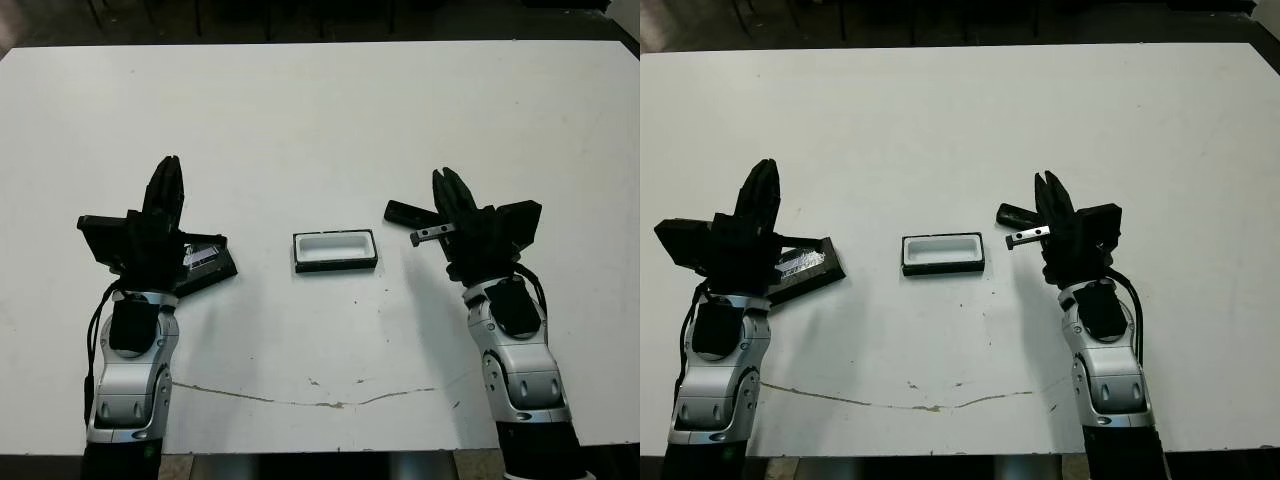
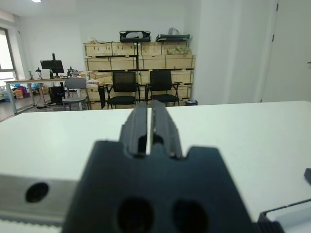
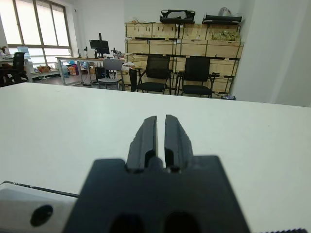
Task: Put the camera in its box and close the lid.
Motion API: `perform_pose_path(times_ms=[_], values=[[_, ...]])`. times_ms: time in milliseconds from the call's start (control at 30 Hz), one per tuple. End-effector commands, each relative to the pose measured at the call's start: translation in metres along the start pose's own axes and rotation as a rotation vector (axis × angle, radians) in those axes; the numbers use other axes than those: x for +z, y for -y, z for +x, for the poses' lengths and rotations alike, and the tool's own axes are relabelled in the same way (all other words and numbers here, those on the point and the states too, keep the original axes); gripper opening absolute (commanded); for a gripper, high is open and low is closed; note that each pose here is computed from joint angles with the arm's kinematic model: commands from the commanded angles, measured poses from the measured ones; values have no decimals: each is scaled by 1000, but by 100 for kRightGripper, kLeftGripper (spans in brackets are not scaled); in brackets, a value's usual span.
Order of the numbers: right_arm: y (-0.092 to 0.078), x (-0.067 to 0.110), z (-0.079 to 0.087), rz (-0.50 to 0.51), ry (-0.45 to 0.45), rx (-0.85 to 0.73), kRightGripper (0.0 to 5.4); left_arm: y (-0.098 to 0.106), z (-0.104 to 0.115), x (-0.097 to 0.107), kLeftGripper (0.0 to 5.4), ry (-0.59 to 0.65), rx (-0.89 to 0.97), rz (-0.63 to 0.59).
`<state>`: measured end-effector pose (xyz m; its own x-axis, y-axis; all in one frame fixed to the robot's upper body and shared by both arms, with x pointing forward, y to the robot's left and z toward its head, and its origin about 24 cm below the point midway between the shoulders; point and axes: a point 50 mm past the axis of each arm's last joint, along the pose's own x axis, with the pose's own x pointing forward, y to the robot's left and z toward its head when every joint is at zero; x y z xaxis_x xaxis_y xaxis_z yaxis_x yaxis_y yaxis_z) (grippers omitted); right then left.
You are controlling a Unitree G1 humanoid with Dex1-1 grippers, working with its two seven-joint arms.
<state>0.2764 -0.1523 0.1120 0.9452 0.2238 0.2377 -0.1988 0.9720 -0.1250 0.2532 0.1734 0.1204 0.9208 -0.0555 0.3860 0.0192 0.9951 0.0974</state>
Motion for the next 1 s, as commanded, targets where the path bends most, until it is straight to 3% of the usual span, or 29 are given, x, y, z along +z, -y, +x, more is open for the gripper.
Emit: perform_pose_path(times_ms=[33,400,733,1000], values=[[3,-6,-4,0,-43,-6,0,-1,-1,-3,1,-21,3,4],[9,-7,2,-25,-61,26,0,-4,2,-2,1,-16,8,13],[57,33,21,-150,10,107,0,-2,-2,-1,1,-11,-1,6],[92,43,48,-297,-107,290,0,-3,-6,-1,1,-23,2,14]])
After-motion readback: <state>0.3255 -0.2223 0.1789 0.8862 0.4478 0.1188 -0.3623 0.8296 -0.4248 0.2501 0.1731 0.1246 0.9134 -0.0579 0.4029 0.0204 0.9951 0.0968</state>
